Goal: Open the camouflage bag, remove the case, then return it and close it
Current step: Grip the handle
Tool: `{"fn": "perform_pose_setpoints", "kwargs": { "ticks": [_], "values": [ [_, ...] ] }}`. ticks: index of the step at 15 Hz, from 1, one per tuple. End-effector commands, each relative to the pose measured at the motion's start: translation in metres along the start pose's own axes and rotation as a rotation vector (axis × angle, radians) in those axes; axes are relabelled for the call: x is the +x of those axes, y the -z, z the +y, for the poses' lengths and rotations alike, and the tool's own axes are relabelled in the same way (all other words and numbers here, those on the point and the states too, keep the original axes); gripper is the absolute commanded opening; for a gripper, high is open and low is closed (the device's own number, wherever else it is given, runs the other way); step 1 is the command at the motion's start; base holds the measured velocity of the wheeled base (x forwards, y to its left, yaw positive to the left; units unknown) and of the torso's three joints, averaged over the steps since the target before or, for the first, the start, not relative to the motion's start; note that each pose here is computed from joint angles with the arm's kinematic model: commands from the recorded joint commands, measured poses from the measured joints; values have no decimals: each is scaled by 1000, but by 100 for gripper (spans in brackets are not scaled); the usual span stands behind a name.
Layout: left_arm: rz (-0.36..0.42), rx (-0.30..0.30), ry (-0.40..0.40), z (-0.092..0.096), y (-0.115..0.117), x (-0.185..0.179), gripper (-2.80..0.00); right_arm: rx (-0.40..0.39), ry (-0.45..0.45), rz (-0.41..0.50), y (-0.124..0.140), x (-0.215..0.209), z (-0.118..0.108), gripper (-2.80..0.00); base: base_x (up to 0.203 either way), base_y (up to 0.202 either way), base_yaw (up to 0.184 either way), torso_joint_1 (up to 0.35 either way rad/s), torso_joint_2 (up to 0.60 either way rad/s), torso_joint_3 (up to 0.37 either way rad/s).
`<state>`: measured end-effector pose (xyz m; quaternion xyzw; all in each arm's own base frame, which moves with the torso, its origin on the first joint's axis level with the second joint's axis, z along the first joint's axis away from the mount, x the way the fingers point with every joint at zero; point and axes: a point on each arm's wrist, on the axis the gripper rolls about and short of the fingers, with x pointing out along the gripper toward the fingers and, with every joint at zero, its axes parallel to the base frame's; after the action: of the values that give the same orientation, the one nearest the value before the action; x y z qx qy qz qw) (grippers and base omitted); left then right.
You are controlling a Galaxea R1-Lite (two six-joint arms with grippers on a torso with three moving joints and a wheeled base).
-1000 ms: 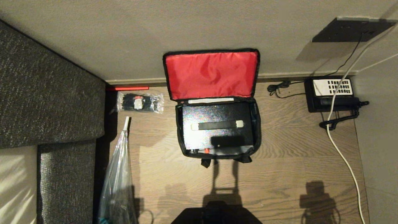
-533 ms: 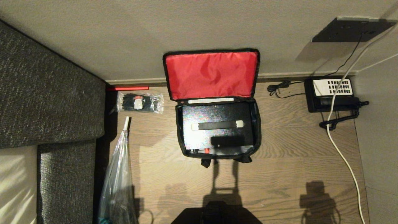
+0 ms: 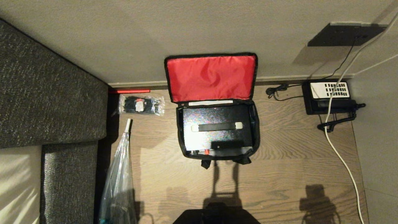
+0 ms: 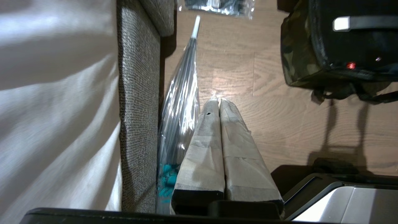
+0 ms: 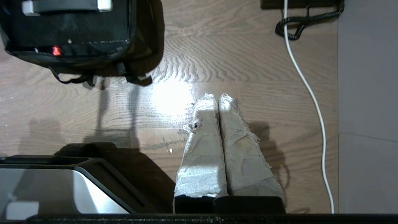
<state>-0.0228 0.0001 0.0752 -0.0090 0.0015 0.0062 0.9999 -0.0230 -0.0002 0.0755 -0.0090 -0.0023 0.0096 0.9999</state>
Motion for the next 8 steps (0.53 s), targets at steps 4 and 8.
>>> {"fn": "perform_pose_setpoints", "kwargs": {
  "ticks": [4,8],
  "values": [
    [3,0,-2,0,1,0,-280,0,-1,1,0,0,0,-280,0,0,0,2,3,193],
    [3,0,0,0,1,0,-280,0,-1,1,0,0,0,-280,0,0,0,2,3,204]
  ]
}}
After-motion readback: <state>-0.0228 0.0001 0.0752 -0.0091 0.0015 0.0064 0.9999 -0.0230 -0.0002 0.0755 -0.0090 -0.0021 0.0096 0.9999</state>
